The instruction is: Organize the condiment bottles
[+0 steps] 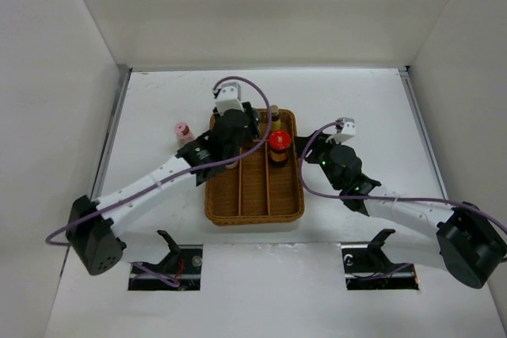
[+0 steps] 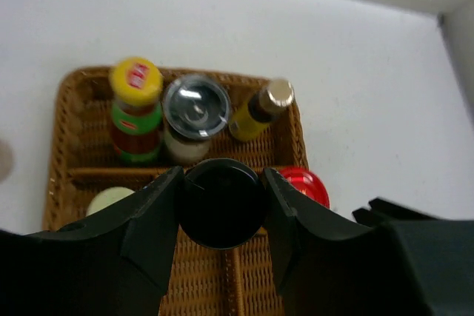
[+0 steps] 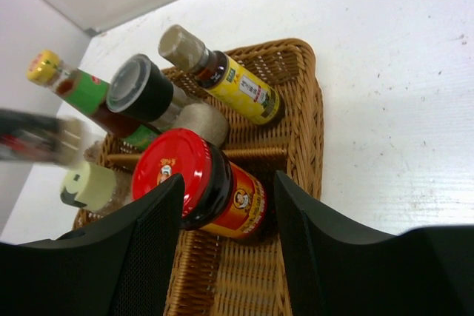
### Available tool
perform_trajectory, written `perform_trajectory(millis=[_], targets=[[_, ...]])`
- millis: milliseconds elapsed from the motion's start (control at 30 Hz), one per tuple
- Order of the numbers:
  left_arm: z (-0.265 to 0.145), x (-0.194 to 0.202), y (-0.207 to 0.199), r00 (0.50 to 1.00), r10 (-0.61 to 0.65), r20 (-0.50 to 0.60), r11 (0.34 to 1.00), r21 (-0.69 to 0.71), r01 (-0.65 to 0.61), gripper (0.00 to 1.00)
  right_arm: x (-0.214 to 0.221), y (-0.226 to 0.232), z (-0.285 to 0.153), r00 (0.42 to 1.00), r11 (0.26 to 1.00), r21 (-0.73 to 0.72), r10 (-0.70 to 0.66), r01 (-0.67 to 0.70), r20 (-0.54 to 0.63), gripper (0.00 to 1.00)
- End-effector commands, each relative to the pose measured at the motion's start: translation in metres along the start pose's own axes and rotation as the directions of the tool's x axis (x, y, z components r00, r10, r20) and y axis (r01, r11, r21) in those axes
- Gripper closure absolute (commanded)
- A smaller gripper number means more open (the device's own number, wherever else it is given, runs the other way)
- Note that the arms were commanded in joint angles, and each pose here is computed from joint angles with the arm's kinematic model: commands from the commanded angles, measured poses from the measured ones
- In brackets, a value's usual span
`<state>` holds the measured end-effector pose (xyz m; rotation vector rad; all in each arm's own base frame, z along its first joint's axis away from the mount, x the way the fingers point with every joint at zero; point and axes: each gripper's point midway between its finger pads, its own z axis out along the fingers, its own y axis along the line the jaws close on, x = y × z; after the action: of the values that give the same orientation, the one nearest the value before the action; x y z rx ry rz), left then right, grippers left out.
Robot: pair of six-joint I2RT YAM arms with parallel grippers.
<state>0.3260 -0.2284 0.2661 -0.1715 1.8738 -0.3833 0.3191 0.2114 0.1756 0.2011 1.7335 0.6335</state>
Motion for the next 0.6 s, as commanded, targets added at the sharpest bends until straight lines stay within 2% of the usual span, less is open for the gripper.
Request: perform_trajectory(millis=[0, 300, 567], targets=[[0.006, -0.002, -0.032, 1.000, -0.008, 0.018, 0.997, 0.073, 0.007, 0.65, -0.023, 0.005, -0.003, 0.996, 0.999, -0.016, 0.032, -0.031, 0.079, 0.44], [0.024, 0.056, -0.027, 0.995, 0.078, -0.063, 0.997, 0.016, -0.077, 0.65, -0.026, 0.002, -0.003, 0.995, 0.999, -0.006, 0.036, -0.035, 0.089, 0.44], [0.041, 0.104, -0.016, 0.989, 0.072, -0.126, 0.997, 0.001, -0.072, 0.65, -0.027, -0.002, -0.002, 0.995, 0.999, 0.005, 0.040, -0.041, 0.092, 0.44]])
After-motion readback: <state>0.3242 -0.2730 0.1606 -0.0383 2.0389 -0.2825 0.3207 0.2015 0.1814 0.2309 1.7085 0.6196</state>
